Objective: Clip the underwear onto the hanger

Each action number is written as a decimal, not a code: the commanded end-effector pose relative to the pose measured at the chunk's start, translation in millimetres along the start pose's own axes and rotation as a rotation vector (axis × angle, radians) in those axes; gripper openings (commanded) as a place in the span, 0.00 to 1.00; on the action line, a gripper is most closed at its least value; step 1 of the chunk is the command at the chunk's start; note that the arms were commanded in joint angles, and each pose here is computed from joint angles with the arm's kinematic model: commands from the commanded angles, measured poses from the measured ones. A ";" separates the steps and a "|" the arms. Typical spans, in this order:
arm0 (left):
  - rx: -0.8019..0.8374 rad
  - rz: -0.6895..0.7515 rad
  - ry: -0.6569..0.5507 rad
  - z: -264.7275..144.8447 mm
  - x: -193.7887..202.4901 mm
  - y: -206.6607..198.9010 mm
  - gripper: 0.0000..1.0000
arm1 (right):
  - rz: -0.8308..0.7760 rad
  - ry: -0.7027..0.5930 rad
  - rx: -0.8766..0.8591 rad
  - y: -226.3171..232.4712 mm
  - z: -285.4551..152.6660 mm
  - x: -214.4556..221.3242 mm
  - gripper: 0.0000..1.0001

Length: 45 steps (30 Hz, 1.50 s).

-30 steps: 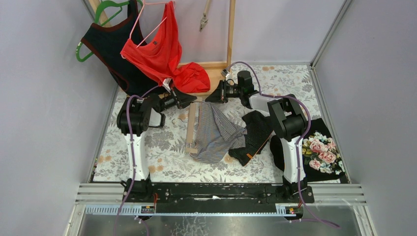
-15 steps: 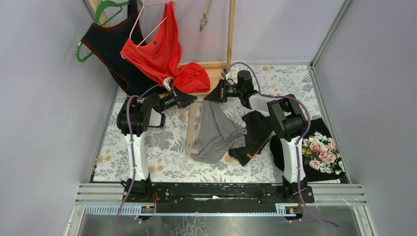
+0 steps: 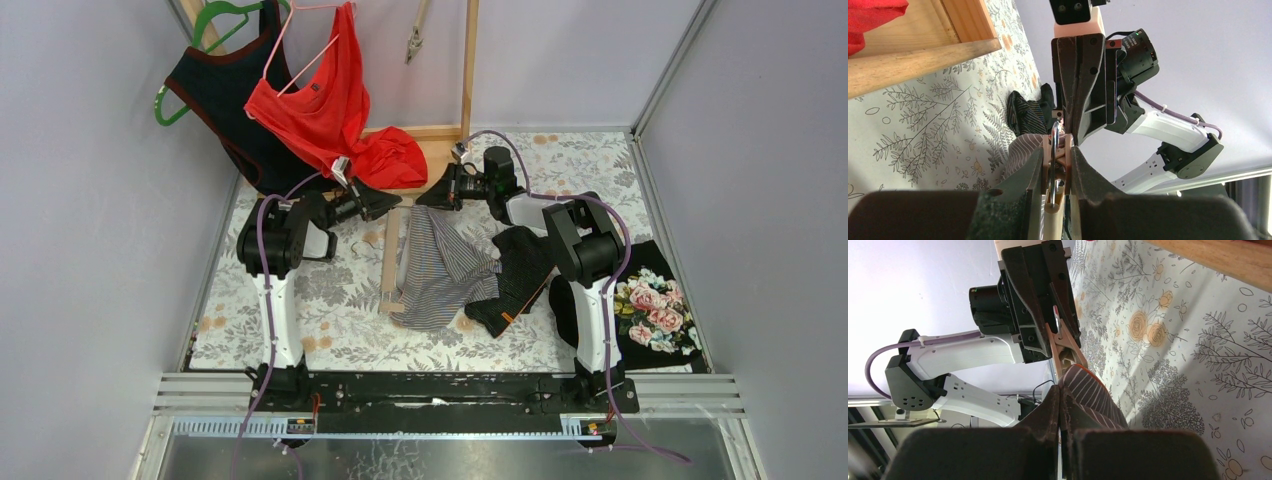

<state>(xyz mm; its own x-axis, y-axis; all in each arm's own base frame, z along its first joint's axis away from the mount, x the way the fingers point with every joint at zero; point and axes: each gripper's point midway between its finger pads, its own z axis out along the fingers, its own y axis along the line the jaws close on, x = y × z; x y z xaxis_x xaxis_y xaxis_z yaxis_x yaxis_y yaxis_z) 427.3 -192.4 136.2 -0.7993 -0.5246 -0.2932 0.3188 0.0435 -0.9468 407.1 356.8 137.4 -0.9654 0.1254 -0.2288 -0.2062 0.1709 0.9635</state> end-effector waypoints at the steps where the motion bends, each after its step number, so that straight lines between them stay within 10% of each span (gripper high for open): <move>1: 0.066 0.111 -0.022 0.6 -6.8 -26.2 0.00 | -0.056 -0.017 -0.026 16.0 -3.1 -3.0 0.00; 33: 0.088 0.143 -0.030 1.3 -7.0 -42.9 0.00 | -0.005 -0.043 -0.115 7.1 -7.6 -10.2 0.00; 45: 0.005 0.020 -0.162 -22.4 -24.7 -12.8 0.00 | -0.110 -0.017 0.237 -72.9 -16.9 -0.6 0.00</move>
<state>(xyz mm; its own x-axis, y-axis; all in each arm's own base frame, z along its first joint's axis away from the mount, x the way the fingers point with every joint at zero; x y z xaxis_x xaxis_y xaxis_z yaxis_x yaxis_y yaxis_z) 430.6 -171.4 147.2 -0.7453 -0.6096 -0.2701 0.3013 0.0535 -0.9520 412.2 336.2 66.3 -0.9663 0.1541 -0.2060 -0.1504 0.3112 0.9384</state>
